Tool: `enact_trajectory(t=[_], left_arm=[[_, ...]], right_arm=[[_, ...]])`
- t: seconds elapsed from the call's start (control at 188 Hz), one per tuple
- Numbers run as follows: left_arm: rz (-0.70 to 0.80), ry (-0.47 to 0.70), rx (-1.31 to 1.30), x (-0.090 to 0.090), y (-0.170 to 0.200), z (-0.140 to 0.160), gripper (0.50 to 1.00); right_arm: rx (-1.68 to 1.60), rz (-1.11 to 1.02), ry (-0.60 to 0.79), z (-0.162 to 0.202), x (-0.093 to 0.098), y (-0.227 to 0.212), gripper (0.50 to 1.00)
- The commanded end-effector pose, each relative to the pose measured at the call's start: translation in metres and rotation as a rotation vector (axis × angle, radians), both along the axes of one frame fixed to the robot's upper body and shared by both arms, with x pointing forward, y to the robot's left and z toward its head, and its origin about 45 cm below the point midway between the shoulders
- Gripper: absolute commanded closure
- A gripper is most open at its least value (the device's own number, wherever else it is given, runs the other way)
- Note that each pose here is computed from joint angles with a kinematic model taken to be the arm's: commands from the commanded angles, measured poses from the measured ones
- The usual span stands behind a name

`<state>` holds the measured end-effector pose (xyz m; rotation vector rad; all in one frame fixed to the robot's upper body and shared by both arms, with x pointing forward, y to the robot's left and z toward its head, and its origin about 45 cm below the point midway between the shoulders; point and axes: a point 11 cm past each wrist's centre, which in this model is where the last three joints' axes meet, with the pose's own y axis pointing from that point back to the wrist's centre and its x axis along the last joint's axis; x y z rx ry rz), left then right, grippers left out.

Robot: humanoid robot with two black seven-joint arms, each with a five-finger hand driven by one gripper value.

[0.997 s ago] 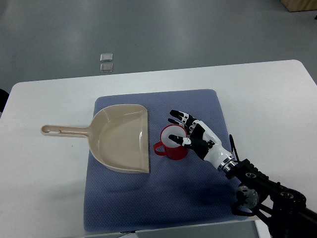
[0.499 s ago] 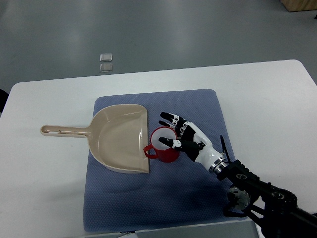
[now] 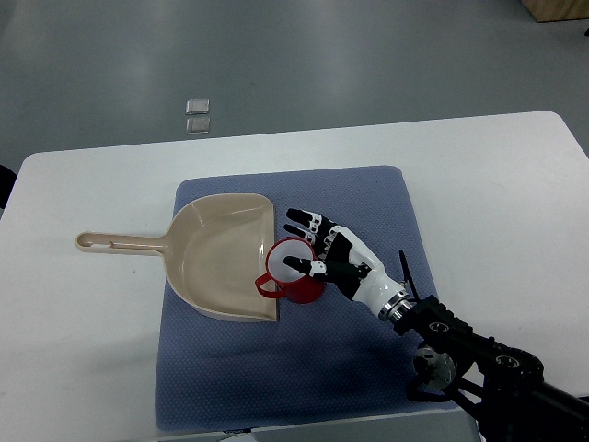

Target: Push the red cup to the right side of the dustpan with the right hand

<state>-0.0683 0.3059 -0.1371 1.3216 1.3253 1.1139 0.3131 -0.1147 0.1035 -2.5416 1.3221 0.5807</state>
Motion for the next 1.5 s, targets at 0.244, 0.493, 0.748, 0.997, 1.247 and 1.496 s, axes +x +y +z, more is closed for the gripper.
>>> enact_trajectory(t=[0.244,0.493,0.748,0.997,1.247,1.496], left_arm=[[-0.001,0.0,0.0,0.0,0.0,0.0,0.5],[0.001,0.0,0.0,0.0,0.0,0.0,0.5],[0.001,0.0,0.0,0.0,0.0,0.0,0.5],[0.001,0.0,0.0,0.0,0.0,0.0,0.5],[-0.001,0.0,-0.002,0.0,-0.001,0.0,0.5],[-0.001,0.0,0.0,0.0,0.0,0.0,0.5]], right_arm=[[-0.002,-0.005,-0.009,0.004,0.006,-0.003,0.568],[-0.021,-0.048,-0.043,0.014,0.025,-0.03,0.568],[-0.025,-0.15,-0.076,0.037,0.059,-0.074,0.568],[-0.015,-0.328,-0.064,0.063,0.103,-0.142,0.568],[-0.024,-0.332,0.1,0.045,0.106,-0.152,0.568],[0.027,-0.313,0.094,0.046,0.106,-0.129,0.568]])
